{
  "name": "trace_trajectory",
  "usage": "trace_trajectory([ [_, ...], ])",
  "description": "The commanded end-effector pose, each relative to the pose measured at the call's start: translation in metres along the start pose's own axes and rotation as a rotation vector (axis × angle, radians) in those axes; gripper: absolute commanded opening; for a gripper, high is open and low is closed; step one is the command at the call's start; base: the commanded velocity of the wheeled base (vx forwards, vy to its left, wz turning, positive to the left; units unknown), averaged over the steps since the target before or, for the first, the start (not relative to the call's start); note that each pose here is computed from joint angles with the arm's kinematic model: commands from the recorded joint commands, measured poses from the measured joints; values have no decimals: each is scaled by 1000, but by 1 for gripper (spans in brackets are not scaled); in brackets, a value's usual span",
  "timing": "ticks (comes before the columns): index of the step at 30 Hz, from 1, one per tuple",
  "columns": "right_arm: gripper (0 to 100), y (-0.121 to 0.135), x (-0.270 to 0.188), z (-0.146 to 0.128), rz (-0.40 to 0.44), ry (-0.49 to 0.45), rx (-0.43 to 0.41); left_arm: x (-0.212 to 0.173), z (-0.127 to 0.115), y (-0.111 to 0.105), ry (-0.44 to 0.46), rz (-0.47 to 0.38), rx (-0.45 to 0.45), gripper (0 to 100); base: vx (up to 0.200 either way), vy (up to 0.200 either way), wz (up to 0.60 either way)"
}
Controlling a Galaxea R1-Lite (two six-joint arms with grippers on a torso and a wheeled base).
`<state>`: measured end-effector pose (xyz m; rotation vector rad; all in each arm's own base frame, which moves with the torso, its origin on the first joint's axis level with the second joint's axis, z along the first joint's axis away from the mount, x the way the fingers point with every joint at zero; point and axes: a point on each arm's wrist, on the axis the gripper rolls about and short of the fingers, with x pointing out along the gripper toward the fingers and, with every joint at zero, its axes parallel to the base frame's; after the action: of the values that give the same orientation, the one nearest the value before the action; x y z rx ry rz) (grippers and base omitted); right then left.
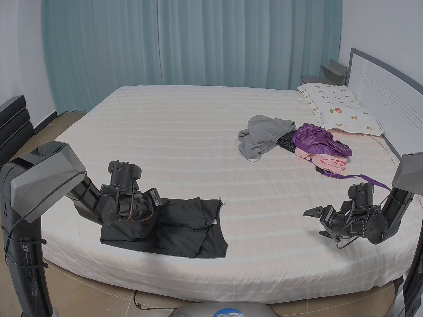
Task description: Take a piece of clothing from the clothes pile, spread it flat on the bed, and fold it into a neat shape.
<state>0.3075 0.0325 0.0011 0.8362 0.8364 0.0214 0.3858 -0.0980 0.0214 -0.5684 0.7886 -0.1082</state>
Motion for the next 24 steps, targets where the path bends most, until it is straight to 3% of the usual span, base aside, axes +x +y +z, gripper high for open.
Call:
trace_trajectory([
  [1, 100, 0, 1, -1, 1, 5, -2, 8, -5, -14, -9, -4, 20, 0, 0, -200, 0],
  [17, 100, 1, 1, -3, 0, 12, -7, 29, -39, -32, 21, 45, 81, 0, 0, -13, 0],
  [18, 100, 0, 1, -4, -1, 13, -6, 29, -40, -33, 25, 47, 81, 100, 0, 0, 0],
  [24, 100, 1, 2, -5, 0, 19, -8, 26, -43, -36, 37, 49, 77, 100, 0, 0, 0],
])
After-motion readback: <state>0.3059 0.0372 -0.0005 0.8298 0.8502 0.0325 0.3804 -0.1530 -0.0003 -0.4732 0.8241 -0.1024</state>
